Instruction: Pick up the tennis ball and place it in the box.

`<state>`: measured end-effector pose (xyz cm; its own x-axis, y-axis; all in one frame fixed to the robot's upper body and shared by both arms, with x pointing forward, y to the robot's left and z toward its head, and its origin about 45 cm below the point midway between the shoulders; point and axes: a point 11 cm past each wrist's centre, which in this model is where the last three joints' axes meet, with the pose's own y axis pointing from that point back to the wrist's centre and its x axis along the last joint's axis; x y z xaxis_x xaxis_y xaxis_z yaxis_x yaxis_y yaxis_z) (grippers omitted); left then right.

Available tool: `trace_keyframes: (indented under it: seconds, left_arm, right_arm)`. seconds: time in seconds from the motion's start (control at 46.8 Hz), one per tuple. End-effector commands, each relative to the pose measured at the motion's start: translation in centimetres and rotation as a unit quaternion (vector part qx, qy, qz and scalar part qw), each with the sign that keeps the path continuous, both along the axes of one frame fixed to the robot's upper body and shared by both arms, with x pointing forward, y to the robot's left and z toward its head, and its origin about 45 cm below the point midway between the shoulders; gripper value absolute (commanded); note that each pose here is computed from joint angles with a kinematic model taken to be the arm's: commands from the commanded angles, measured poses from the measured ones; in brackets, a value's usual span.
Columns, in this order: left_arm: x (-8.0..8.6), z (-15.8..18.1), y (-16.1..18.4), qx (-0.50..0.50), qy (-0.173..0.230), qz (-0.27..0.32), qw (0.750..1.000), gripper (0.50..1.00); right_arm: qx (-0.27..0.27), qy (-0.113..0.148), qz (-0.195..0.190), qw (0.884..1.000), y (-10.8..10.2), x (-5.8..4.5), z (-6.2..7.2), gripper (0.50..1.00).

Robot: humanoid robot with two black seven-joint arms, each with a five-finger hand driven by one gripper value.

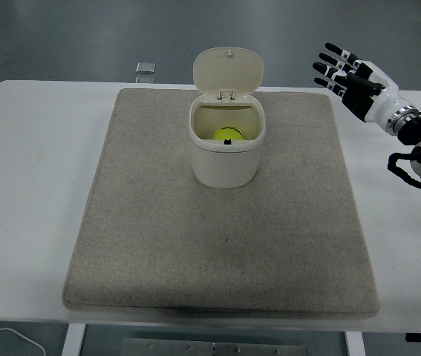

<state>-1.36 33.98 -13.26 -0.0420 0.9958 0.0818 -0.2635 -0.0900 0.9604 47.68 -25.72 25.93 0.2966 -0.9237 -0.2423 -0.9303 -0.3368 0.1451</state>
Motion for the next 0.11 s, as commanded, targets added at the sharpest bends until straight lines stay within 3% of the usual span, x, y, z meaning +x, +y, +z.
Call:
trace_keyframes:
  seconds: [0.0, 0.085]
  left_arm:
    - [0.01, 0.00, -0.01, 0.000, 0.000, 0.000, 1.000, 0.992]
    - [0.01, 0.00, -0.01, 0.000, 0.000, 0.000, 1.000, 0.992]
  right_arm:
    - [0.001, 0.001, -0.002, 1.000, -0.08, -0.01, -0.10, 0.932]
    - [0.002, 0.005, -0.002, 1.000, -0.16, -0.17, -0.46, 0.932]
